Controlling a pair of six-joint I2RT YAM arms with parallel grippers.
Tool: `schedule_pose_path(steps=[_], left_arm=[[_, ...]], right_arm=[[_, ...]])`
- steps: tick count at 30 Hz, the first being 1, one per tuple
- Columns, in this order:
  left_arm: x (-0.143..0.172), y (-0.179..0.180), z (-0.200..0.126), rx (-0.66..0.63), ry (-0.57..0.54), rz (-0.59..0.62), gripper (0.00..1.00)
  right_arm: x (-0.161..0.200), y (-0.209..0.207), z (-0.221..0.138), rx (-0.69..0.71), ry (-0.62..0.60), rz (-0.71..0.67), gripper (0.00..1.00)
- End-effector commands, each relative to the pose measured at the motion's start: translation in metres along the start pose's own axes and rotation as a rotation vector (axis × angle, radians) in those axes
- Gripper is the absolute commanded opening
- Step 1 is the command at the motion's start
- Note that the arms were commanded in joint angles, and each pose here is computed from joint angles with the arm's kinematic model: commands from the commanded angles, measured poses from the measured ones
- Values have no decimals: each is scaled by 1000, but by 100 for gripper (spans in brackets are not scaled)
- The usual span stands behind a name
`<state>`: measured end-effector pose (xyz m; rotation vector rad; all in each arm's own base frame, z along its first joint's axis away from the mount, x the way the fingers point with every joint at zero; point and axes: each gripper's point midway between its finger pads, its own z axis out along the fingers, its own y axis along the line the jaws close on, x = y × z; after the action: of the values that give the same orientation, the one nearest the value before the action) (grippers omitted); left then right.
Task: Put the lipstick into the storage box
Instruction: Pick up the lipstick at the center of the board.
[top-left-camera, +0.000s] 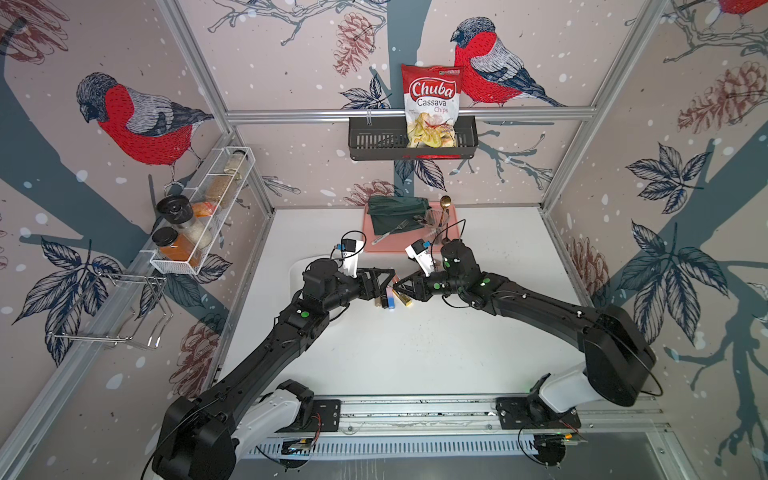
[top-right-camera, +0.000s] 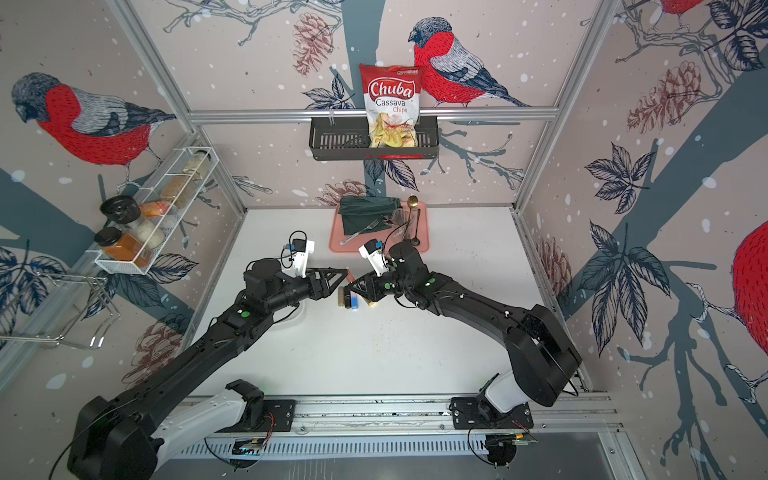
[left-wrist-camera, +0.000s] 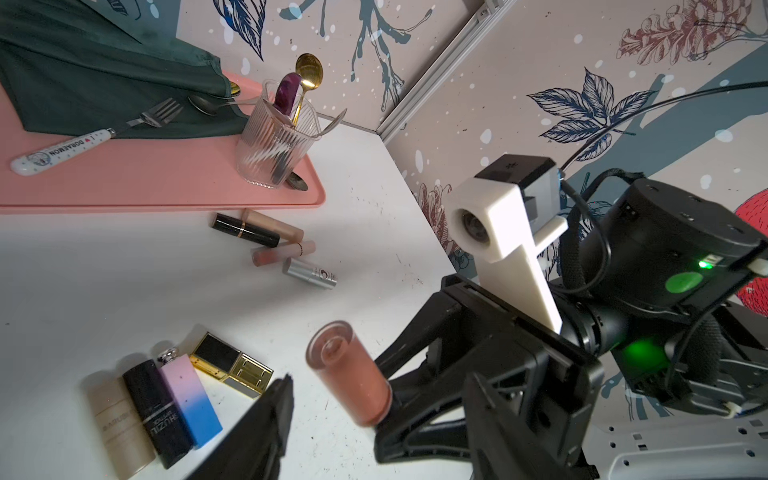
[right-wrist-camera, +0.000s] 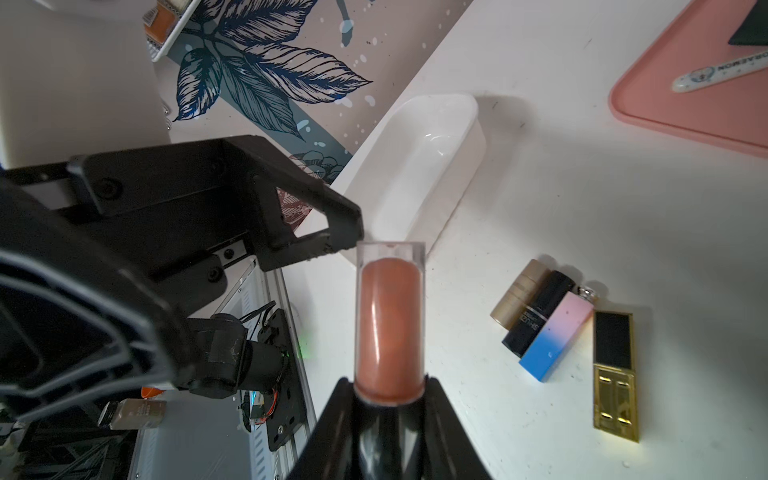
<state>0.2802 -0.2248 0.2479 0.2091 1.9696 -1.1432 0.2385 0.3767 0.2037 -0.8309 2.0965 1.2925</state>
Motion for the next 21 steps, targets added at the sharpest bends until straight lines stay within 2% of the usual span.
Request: schedule_pose_path(steps=[1,9,15,21], left_arm=[[-7,-1,0,-33,-30,-7,67],[-3,-6,7,-29,-18,-24,61],[-2,-9,10,-12,-14,-45,52],[0,-16,9,25,-9,-59,39]], right_arm=[[-7,10,0,-18,-20,-28,23],[-11,24,3,-29,-28,-61,23],[-15,26,1,-14,-53,-74,22],[-18,27,2,-9,-60,-76,22]])
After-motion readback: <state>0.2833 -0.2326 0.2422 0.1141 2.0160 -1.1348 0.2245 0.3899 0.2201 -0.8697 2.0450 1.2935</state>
